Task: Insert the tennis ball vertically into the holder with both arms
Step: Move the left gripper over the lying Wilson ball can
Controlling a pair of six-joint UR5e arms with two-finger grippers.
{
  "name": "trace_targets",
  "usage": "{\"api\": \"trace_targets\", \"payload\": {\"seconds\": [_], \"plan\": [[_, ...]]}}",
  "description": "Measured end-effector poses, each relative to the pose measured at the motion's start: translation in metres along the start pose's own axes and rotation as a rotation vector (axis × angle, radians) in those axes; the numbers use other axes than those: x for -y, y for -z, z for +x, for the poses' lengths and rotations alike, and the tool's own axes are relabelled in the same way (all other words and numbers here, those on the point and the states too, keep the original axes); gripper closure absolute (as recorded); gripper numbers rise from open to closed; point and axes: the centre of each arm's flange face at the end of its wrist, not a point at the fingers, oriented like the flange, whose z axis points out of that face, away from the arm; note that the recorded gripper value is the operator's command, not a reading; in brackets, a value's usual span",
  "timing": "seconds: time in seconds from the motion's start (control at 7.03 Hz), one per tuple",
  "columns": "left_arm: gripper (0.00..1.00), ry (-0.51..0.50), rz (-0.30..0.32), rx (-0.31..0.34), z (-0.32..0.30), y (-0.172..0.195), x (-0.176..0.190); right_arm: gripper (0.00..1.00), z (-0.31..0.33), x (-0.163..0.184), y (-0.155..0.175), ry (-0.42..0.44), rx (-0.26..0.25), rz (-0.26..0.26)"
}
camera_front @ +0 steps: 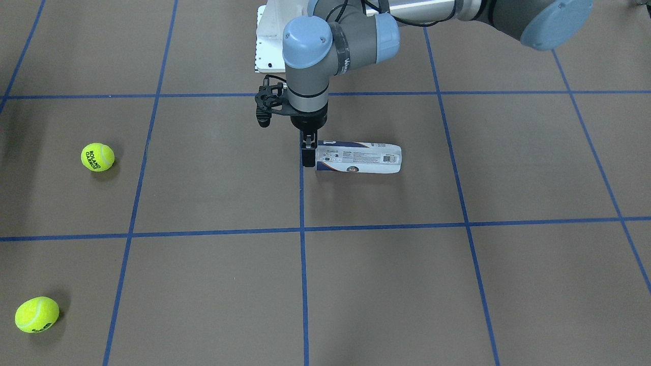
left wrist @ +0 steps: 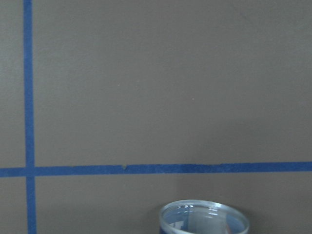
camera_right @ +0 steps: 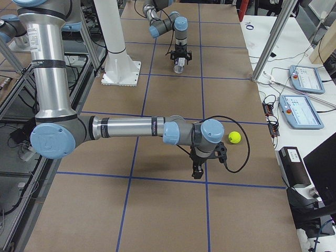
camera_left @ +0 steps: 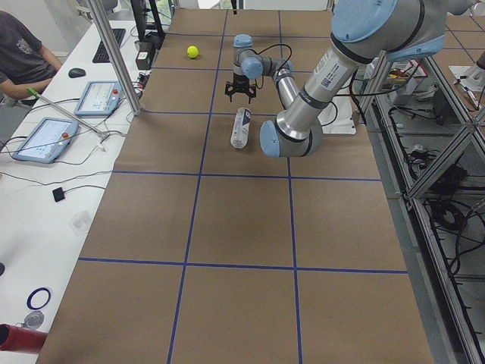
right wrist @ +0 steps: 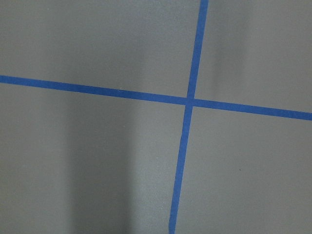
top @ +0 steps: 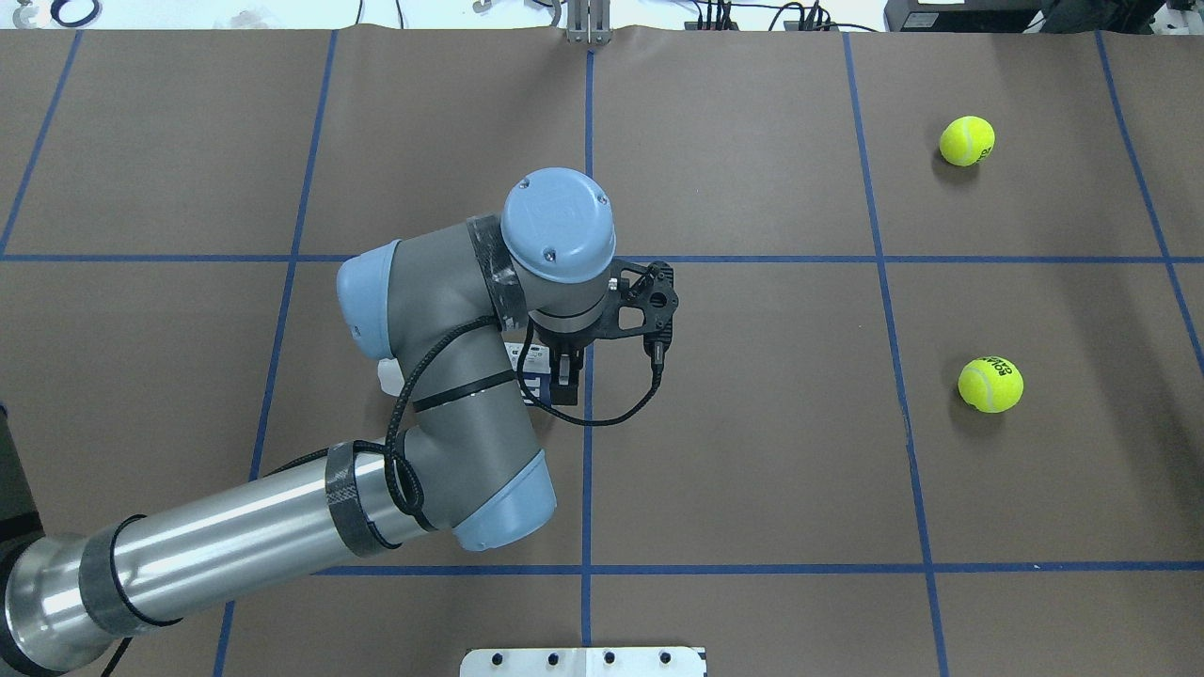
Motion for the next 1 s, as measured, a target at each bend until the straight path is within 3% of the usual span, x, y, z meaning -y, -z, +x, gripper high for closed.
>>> {"api": "trace_targets", "payload": {"seconds": [0.28, 1.0], "plan": [[0.01, -0.022, -0.026, 0.031, 0.011, -0.008, 0.005, 0.0, 0.002, -0.002, -0.002, -0.003, 0.0, -0.004], [0.02, -0.056, -0.047, 0.019, 0.018, -0.025, -0.007, 0.01, 0.003, -0.003, -0.004, -0.005, 0.002, -0.007]]}}
